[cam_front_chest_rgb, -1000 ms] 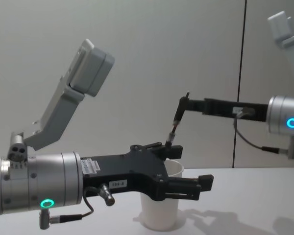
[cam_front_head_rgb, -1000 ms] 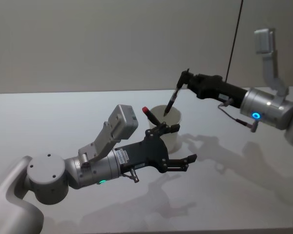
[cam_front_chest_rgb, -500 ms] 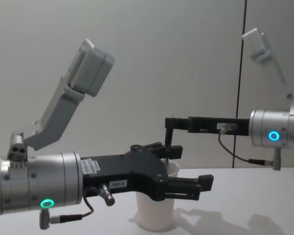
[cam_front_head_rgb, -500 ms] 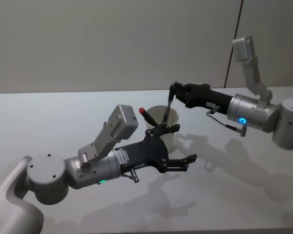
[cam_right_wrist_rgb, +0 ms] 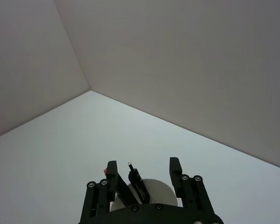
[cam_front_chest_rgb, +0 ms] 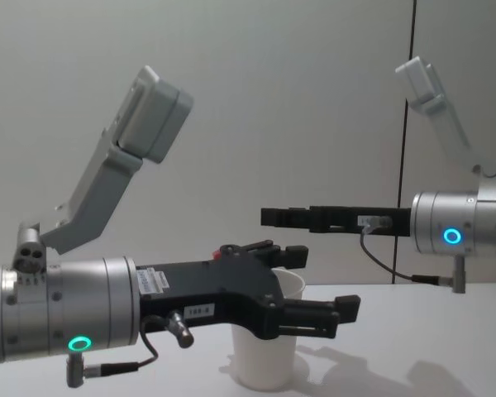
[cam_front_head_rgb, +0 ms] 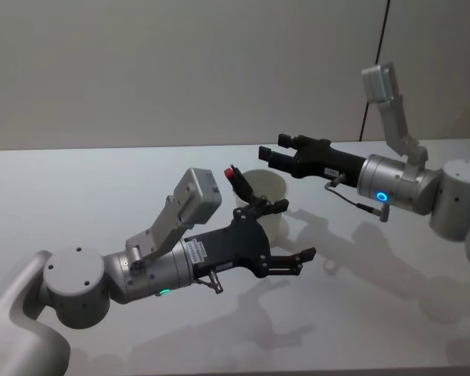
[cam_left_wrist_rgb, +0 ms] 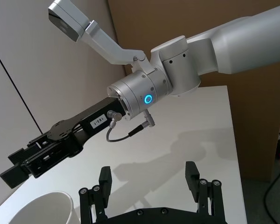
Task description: Place the pen into the pen holder.
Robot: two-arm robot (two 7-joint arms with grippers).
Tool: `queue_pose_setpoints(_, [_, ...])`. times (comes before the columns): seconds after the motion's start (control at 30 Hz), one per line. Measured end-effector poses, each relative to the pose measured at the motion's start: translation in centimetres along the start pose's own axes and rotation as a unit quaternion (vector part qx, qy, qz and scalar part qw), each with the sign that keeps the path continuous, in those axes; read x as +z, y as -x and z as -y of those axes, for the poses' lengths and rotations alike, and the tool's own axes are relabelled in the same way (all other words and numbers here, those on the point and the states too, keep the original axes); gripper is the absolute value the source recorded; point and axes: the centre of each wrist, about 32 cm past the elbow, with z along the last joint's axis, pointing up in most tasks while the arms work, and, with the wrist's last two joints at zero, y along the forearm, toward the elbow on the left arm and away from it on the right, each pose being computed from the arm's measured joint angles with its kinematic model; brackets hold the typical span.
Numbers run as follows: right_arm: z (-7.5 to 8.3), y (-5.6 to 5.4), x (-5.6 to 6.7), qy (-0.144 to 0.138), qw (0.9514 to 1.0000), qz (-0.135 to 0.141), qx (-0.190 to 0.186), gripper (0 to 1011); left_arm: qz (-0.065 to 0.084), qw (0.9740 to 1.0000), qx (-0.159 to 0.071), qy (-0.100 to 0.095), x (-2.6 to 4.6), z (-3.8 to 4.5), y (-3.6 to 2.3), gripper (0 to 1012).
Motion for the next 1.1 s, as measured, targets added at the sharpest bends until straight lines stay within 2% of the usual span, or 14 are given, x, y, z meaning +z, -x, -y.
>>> queue_pose_setpoints(0.13, [-0.05, 0.00, -0.02, 0.000, 1.0000, -0.001, 0.001, 785, 0.000, 1.0000, 0.000, 0.000, 0.00, 0.00, 0.00, 1000])
queue_pose_setpoints(0.17, [-0.06, 0.00, -0.02, 0.000, 1.0000, -0.001, 0.001, 785, 0.000, 1.0000, 0.000, 0.000, 0.00, 0.00, 0.00, 1000])
queue_pose_setpoints(0.23, [-0.09, 0.01, -0.02, 0.000, 1.0000, -0.001, 0.001, 882, 0.000, 1.0000, 0.000, 0.000, 0.00, 0.00, 0.00, 1000])
queue_pose_setpoints(0.4, [-0.12, 0.00, 0.00, 0.000, 1.0000, -0.001, 0.001, 993, 0.000, 1.0000, 0.000, 0.000, 0.00, 0.00, 0.00, 999])
queue_pose_setpoints(1.1, [-0.20, 0.01, -0.03, -0.001, 1.0000, -0.002, 0.002, 1001, 0.000, 1.0000, 0.000, 0.000, 0.00, 0.00, 0.00, 999])
